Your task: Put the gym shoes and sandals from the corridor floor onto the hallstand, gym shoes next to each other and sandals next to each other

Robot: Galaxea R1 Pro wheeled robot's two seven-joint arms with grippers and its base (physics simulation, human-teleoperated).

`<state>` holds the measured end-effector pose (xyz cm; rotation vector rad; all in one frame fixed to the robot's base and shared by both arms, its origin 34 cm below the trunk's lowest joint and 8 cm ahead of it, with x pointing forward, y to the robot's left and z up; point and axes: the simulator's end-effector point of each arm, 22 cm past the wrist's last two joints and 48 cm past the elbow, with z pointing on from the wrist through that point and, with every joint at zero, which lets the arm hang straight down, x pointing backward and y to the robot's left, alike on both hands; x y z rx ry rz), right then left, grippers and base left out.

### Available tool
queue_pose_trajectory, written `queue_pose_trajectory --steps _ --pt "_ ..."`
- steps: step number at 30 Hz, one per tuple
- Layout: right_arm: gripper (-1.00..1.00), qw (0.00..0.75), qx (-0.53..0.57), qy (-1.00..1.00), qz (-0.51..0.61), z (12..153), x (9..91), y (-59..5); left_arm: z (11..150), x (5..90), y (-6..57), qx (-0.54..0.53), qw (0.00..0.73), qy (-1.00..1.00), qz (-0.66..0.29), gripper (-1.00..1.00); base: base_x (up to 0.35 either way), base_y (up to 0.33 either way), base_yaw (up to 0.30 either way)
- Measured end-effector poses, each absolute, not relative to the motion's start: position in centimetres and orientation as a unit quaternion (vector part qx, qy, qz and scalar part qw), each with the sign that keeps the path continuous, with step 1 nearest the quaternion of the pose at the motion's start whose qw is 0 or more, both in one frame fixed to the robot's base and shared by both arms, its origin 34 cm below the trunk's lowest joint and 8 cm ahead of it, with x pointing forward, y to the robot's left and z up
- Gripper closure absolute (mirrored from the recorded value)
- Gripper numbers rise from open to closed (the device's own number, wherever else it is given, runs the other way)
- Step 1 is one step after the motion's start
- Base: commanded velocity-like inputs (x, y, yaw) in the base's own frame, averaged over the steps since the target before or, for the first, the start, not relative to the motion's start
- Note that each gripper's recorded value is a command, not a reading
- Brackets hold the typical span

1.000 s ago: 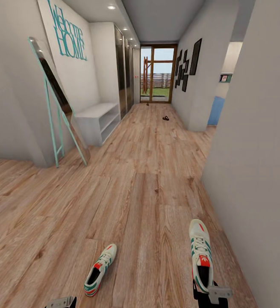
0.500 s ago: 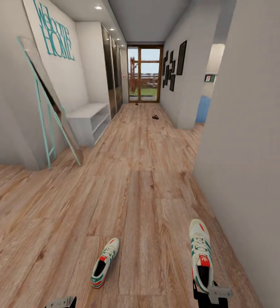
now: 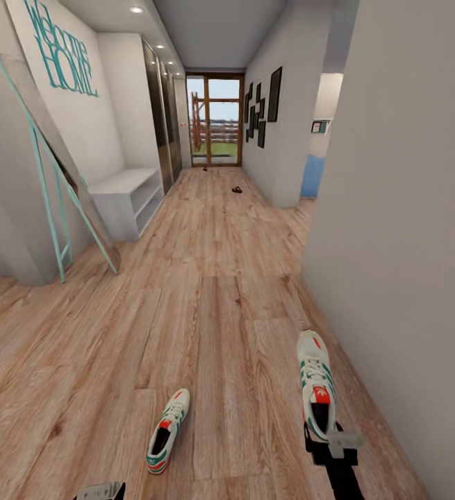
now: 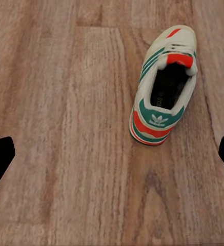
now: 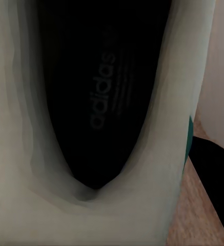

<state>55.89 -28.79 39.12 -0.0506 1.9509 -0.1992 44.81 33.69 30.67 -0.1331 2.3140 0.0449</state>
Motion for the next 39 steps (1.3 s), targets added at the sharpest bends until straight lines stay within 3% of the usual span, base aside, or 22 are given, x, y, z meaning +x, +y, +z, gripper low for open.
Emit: queue_pose_trajectory --steps 7,14,29,39 --pt "1.00 0.514 -0.087 0.851 -0.061 43.2 63.1 -25.6 30.5 44.8 33.0 -0.017 0.394 0.919 0.012 -1.00 0.000 0.001 -0.002" --pt "1.00 0.535 -0.142 0.832 0.027 49.5 66.8 -20.3 30.2 45.3 31.7 0.039 0.381 0.924 0.003 -1.00 0.000 0.000 0.000" --pt "1.00 0.515 -0.156 0.842 0.047 49.0 66.3 -19.5 29.6 45.9 30.4 0.105 0.349 0.931 0.000 -1.00 0.011 0.000 0.000" --pt "1.00 0.476 -0.153 0.865 0.047 45.3 64.3 -20.4 29.5 45.8 30.3 0.107 0.347 0.932 0.000 -1.00 0.276 0.000 0.000"
